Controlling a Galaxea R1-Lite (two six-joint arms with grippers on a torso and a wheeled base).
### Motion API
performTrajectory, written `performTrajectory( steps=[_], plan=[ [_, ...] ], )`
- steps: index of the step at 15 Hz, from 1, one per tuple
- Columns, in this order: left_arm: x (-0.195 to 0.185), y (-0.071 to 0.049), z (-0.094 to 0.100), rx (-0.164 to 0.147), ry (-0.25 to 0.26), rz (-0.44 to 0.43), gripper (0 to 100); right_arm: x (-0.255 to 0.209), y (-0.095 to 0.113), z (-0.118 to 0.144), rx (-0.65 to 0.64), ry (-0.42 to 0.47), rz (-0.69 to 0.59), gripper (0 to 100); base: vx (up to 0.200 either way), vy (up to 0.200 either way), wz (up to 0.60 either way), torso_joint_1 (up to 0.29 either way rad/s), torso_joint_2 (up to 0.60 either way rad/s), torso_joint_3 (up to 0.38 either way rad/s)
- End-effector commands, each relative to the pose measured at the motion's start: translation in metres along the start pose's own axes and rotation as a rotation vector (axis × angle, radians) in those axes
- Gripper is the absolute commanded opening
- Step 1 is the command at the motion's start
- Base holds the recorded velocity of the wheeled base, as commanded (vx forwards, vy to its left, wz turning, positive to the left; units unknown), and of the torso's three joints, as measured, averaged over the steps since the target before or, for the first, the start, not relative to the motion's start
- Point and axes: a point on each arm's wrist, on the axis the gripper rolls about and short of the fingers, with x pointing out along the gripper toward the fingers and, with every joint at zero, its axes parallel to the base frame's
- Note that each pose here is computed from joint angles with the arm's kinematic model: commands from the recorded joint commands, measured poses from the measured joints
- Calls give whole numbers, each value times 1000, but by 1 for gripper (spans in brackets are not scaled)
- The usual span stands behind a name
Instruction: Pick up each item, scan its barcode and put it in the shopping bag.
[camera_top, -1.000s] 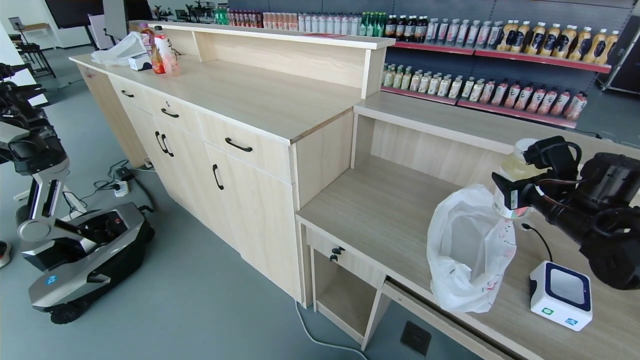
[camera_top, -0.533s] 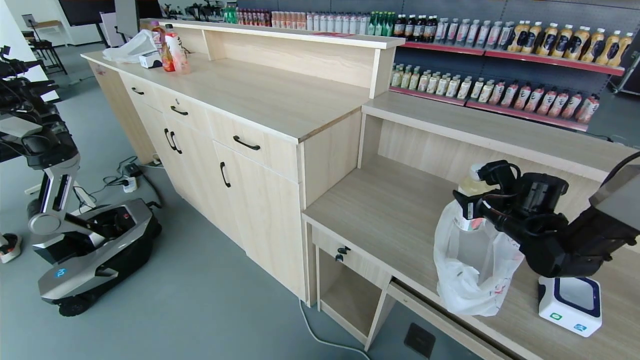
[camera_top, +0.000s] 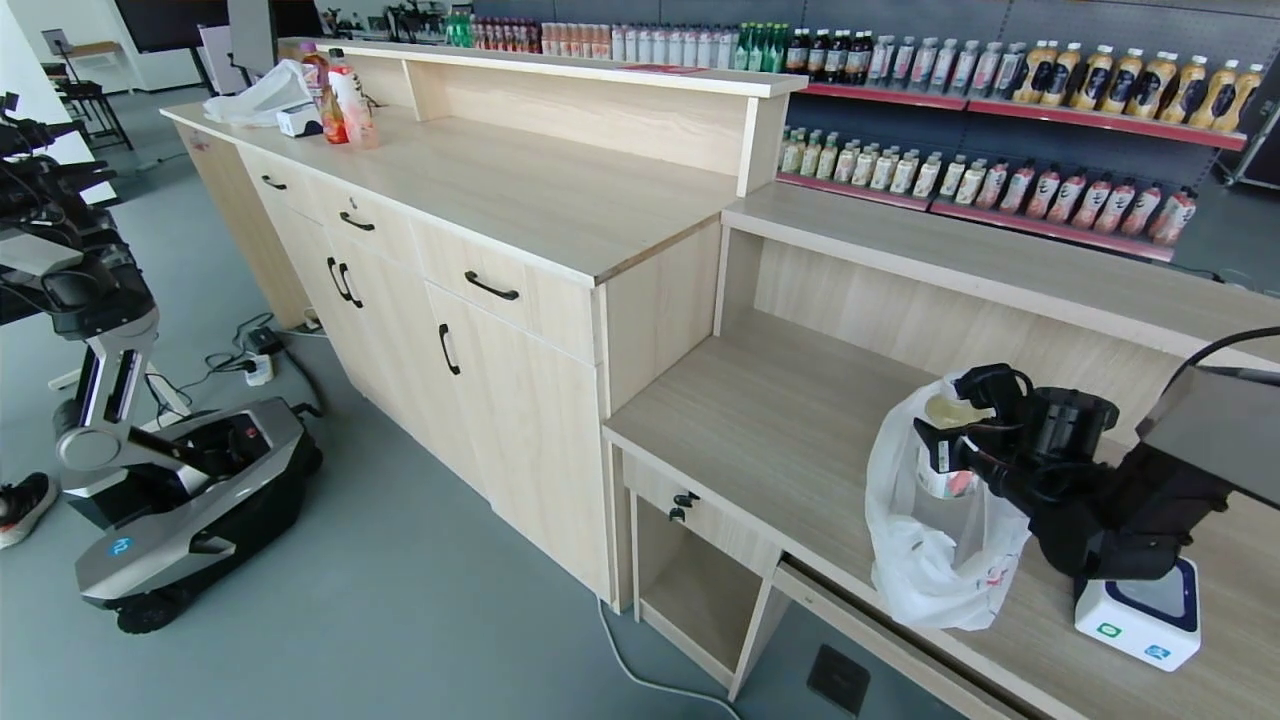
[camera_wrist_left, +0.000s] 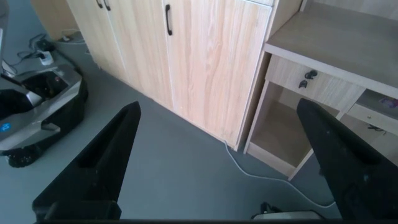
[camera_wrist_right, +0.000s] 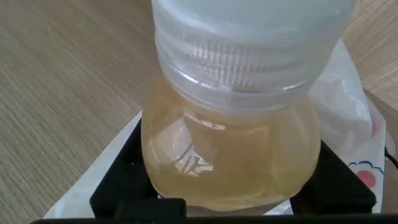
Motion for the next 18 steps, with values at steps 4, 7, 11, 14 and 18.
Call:
performTrajectory(
  steps=[4,7,11,14,18],
  plan=[
    [0,0,0,0,0,0,100,10,-4,-20,28,16,58,0,0,0,0,0,0,0],
    [0,0,0,0,0,0,100,14,-3,-21,27,8,65,0,0,0,0,0,0,0],
    [0,0,0,0,0,0,100,13,-4,-20,20,7,67,0,0,0,0,0,0,0],
    [0,0,0,0,0,0,100,9,-5,-15,21,8,67,100,0,0,0,0,0,0],
    [0,0,0,0,1,0,100,-34,-13,28,15,-15,63,100,0,0,0,0,0,0]
  ],
)
